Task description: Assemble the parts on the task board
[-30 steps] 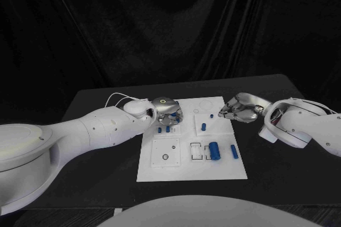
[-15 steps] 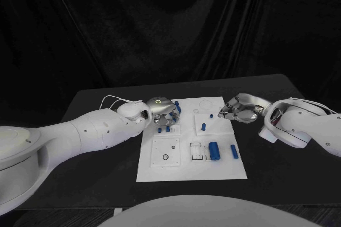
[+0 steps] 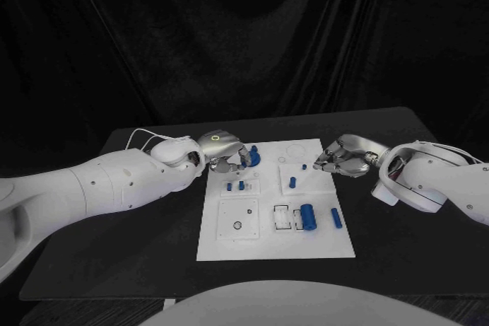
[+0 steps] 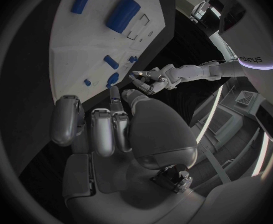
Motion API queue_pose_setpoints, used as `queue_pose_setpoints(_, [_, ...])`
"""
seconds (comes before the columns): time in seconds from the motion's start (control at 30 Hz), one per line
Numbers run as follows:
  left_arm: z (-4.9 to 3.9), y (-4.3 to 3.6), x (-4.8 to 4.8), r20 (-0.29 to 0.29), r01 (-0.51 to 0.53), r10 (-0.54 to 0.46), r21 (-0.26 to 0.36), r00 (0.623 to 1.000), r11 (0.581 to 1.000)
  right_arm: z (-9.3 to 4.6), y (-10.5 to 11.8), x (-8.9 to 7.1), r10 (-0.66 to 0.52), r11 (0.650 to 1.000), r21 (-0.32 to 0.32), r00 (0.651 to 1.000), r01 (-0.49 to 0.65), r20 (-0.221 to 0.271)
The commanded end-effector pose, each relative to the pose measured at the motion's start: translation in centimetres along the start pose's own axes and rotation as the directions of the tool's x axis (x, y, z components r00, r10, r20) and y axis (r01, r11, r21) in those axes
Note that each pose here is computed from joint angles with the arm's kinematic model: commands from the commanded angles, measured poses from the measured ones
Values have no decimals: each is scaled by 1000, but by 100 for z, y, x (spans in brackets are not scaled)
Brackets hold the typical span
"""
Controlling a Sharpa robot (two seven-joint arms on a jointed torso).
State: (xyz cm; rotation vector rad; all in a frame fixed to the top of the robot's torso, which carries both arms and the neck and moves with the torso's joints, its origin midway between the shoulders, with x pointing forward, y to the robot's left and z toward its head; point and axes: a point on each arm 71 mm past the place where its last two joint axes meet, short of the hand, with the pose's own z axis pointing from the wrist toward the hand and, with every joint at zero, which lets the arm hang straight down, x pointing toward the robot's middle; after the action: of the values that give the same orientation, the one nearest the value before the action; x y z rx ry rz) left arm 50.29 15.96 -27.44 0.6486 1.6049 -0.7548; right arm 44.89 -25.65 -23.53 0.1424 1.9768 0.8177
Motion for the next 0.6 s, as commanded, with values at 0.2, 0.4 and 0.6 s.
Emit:
queue_pose_setpoints(0.2, [-56, 78, 33, -68, 11, -12, -11, 998, 1000, 5, -20, 24, 1, 1000, 19, 1000, -1, -23])
queue_pose_setpoints(0.4, [-79, 136, 71, -84, 11, -14, -35, 996, 999, 15, -15, 33, 1, 1000, 18, 1000, 0, -30])
queue_pose_setpoints(0.6, [-84, 165, 105, -80, 7, -11, -49, 997, 999, 17, -20, 37, 1, 1000, 20, 999, 0, -33])
